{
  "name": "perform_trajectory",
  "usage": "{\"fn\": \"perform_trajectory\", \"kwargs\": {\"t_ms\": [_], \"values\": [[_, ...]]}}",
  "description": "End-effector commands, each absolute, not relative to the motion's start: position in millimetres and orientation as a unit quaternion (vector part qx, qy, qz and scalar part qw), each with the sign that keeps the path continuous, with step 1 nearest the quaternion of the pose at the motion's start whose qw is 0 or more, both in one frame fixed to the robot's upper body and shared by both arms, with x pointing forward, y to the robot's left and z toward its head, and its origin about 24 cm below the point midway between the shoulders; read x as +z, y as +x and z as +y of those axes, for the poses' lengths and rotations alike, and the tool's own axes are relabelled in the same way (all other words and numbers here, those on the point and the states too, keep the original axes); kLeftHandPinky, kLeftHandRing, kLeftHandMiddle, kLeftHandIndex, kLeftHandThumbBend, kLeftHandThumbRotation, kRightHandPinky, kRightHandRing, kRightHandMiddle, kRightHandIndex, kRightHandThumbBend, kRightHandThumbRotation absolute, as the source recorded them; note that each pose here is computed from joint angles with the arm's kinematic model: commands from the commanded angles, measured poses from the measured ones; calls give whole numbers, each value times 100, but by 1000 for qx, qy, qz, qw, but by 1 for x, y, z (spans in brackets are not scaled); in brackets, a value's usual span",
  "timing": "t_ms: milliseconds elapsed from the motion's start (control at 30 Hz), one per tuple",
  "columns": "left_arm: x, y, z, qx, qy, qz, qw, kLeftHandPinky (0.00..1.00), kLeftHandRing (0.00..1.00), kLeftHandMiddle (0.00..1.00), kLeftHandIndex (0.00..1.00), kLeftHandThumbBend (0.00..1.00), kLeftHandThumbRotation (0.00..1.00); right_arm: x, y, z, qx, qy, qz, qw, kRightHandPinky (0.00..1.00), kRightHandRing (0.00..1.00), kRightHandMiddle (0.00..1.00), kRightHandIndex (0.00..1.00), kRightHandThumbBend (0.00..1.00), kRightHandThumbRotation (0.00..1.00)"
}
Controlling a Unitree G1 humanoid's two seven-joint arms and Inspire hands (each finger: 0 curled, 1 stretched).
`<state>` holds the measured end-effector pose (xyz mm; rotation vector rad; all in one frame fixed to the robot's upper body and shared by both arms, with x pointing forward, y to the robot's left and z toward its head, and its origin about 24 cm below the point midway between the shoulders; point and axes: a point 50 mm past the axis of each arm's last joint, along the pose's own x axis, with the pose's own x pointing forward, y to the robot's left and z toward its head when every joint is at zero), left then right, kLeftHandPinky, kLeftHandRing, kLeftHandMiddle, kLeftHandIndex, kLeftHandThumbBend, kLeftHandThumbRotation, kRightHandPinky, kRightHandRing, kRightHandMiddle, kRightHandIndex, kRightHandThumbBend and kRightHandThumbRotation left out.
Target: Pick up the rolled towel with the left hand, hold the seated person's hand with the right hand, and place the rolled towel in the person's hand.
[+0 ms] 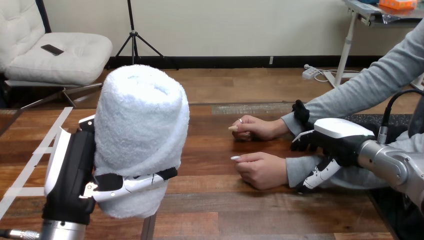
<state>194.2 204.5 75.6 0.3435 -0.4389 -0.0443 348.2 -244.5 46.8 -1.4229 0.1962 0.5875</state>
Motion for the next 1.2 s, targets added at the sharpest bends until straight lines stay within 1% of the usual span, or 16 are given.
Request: {"fn": "perform_trajectory", "kwargs": {"t_ms": [0,433,1167], "values": [[103,200,200,-19,164,-291,942,26,30,36,37,60,0,71,365,-232,245,-655,39,713,66,76,78,77,100,35],[102,200,200,-20,163,-293,942,25,29,36,38,58,0,64,363,-226,259,-650,46,713,63,74,76,75,100,33],[101,199,201,-18,162,-293,942,24,29,36,38,57,0,56,360,-218,284,-633,57,718,53,66,70,70,100,33]]}}
